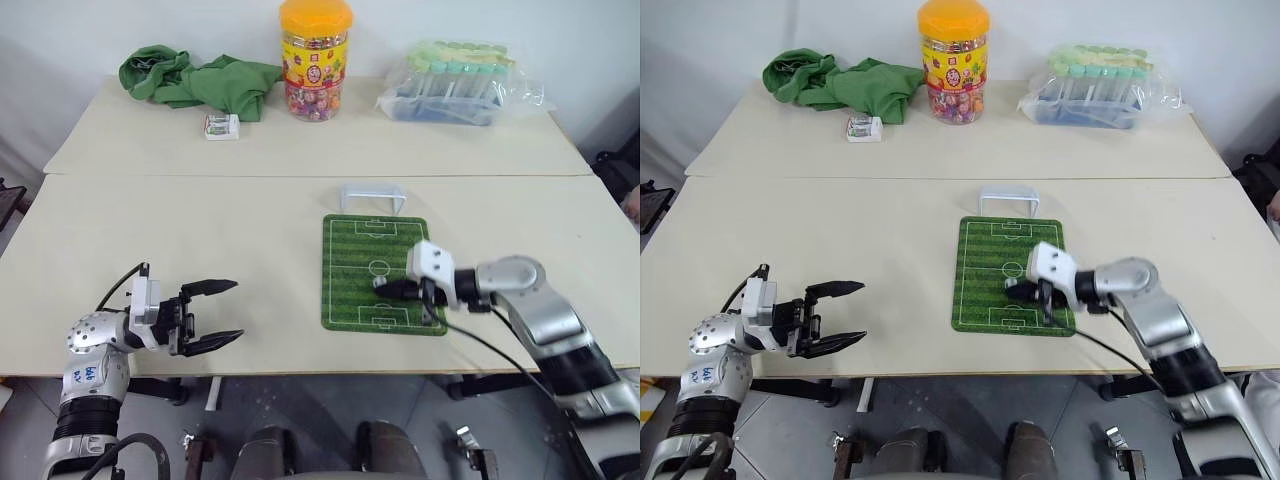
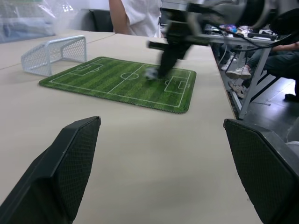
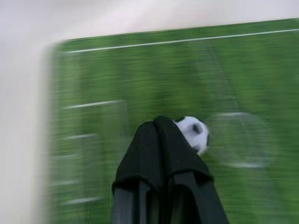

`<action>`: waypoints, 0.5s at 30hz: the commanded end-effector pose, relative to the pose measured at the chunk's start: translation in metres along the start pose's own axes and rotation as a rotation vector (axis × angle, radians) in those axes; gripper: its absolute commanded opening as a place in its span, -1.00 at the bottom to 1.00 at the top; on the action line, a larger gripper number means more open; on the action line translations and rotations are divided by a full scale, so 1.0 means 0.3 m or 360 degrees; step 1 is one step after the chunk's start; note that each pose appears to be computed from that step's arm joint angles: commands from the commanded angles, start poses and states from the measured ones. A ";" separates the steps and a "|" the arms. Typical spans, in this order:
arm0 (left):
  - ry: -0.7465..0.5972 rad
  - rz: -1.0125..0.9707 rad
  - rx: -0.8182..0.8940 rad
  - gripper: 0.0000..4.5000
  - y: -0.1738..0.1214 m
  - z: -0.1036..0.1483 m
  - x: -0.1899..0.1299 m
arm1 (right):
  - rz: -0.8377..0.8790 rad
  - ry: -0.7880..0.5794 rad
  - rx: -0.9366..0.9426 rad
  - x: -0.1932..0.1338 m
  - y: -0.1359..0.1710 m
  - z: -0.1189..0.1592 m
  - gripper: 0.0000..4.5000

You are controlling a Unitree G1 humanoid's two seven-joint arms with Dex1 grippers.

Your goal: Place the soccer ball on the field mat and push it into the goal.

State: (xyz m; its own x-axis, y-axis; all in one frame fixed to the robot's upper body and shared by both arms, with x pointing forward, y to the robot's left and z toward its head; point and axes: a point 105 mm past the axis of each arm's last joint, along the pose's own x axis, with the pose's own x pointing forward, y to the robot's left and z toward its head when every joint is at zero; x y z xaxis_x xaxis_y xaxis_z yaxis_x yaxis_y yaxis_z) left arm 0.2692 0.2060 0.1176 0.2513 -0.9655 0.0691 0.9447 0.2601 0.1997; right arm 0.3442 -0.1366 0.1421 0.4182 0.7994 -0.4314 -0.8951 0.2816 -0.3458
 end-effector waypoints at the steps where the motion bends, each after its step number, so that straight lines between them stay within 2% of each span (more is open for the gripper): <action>1: 0.0003 0.0023 0.0064 1.00 0.021 0.023 -0.006 | -0.0337 -0.0155 -0.0134 -0.077 -0.161 0.123 -0.99; 6: -0.0016 0.0082 0.0070 1.00 0.055 0.031 0.001 | -0.0551 -0.0266 -0.0178 -0.159 -0.247 0.220 -0.99; 9: -0.0055 0.0111 0.0075 1.00 0.070 0.041 0.006 | -0.0604 -0.0283 -0.0146 -0.203 -0.255 0.220 -0.99; 11: -0.0087 0.0139 0.0077 1.00 0.082 0.056 0.006 | -0.0628 -0.0240 -0.0105 -0.244 -0.250 0.182 -0.99; 14: -0.0125 0.0201 0.0070 1.00 0.105 0.084 -0.006 | -0.0604 -0.0169 -0.0007 -0.317 -0.211 0.097 -0.72; 15: -0.0107 0.0236 0.0050 1.00 0.113 0.085 -0.014 | -0.0581 -0.0141 0.0020 -0.338 -0.191 0.066 -0.56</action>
State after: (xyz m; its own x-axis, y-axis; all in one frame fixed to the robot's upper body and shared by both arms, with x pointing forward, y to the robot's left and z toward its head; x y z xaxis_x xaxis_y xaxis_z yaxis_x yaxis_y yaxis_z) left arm 0.2931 0.2112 0.1373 0.3395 -0.9305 0.1379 0.9100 0.3620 0.2020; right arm 0.3605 -0.2134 0.2099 0.6972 0.6767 -0.2368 -0.6978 0.5646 -0.4408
